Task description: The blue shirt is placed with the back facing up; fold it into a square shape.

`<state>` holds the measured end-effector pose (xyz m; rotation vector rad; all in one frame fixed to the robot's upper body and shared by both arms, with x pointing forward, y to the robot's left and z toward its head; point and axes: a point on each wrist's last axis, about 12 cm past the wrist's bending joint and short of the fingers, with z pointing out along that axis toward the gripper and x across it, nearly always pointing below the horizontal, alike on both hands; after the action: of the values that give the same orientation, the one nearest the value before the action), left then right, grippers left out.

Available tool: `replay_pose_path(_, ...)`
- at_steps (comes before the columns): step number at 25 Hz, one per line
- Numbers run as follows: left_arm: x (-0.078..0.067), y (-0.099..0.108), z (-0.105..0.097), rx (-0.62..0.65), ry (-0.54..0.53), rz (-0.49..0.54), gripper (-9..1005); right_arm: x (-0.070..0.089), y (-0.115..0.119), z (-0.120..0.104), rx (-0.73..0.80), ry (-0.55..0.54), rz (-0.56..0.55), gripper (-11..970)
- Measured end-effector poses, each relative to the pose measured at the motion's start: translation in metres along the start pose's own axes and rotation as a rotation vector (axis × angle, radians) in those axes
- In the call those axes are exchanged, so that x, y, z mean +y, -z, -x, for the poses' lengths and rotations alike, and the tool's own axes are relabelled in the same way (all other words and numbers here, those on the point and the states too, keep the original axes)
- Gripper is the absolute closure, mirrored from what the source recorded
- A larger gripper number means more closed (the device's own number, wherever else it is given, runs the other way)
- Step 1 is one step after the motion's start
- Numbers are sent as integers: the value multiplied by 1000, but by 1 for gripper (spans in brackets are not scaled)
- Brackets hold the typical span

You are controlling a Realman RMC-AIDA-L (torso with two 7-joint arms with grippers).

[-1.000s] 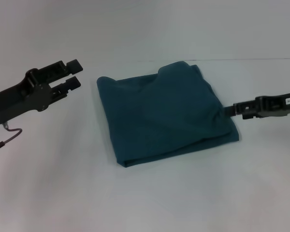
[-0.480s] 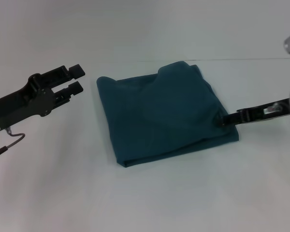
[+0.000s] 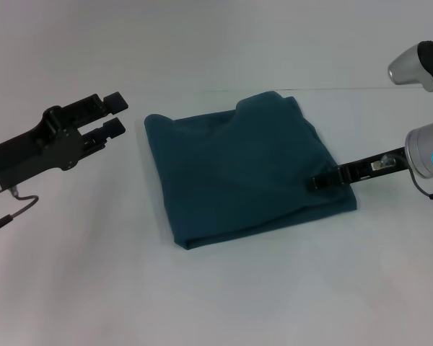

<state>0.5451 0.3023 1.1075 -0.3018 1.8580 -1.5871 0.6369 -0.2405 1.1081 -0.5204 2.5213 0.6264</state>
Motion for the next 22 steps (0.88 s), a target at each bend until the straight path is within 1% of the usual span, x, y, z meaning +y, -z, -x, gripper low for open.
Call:
replay_pose_path(7,-1,-2,0,0,-1,-4,399,2,-2,2,5,17,-7,375)
replay_pose_path(11,-1,-1,0,-3,-1,-4,399,0,-4,4,-11,-15,-30,405)
replay_pose_path(16,-1,-1,1,-4,1,-6,399,-1,-5,3,0,-9,-49,443)
replay_pose_path(22,-1,-2,0,-2,3,-6,399,-1,-5,3,0,-9,-54,647)
